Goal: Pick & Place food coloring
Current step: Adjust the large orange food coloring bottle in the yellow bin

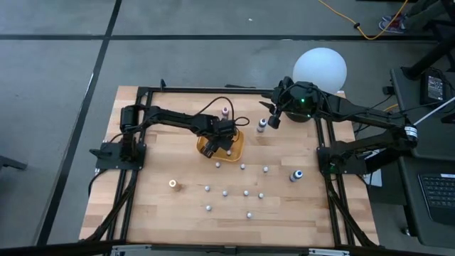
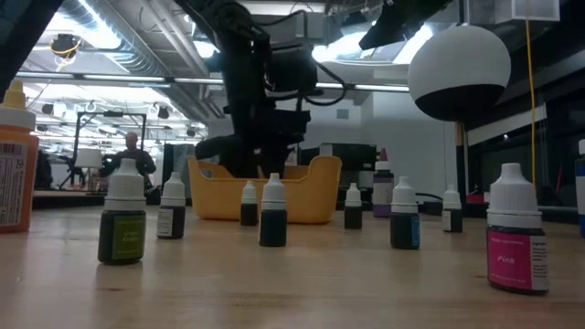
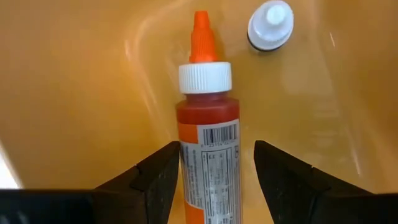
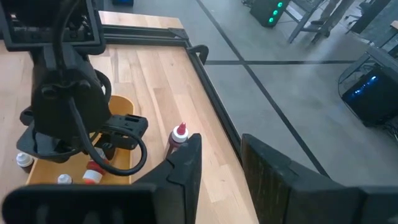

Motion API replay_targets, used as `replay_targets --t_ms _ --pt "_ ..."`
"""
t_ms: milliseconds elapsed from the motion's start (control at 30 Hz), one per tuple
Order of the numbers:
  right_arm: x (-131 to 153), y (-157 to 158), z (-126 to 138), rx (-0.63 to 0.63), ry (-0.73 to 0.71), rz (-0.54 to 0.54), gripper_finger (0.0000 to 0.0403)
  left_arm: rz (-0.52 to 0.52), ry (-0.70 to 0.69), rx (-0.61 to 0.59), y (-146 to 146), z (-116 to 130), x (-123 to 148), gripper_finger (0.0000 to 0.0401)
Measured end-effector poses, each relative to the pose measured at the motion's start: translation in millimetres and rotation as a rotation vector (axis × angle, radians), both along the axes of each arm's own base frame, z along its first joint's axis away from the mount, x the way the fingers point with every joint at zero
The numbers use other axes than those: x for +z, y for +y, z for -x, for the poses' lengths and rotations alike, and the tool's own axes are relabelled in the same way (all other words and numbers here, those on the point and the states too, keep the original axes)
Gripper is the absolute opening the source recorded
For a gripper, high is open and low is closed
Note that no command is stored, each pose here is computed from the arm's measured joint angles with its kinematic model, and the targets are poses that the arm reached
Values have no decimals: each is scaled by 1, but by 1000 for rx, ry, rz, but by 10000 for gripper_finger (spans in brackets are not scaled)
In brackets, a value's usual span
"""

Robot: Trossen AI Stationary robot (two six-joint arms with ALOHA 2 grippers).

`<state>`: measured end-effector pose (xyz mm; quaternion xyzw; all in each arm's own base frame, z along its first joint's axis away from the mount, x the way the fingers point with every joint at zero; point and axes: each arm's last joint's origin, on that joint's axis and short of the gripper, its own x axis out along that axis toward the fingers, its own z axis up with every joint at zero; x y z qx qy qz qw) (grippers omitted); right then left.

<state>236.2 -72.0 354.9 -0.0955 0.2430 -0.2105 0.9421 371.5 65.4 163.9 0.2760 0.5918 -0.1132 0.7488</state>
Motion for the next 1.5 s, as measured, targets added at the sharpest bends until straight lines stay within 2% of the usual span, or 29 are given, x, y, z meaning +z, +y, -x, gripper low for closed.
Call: replay_targets --t_ms 200,467,733,833,1033,1167,1300,1400,1500 --pt "0 0 0 0 0 0 116 -2 13 2 2 5 -9 188" --pt "0 0 0 -1 0 0 116 -15 9 17 2 6 -10 143" --pt "0 0 0 -1 1 0 116 -78 -35 61 7 -2 5 113" --pt "-1 0 0 0 6 -1 116 -69 -55 80 11 -5 23 115" --pt "-1 0 1 0 13 -2 116 -61 -129 145 20 -7 75 111" --pt "-1 0 0 13 10 -10 116 -60 -249 216 23 -2 123 111" --pt "1 1 -1 24 -29 -28 117 -85 -389 339 32 6 163 113" --pt "5 1 -3 57 -77 -31 134 -102 -460 422 41 15 183 110" --pt "9 -1 -5 81 -129 -44 172 -135 -484 486 49 20 192 109"
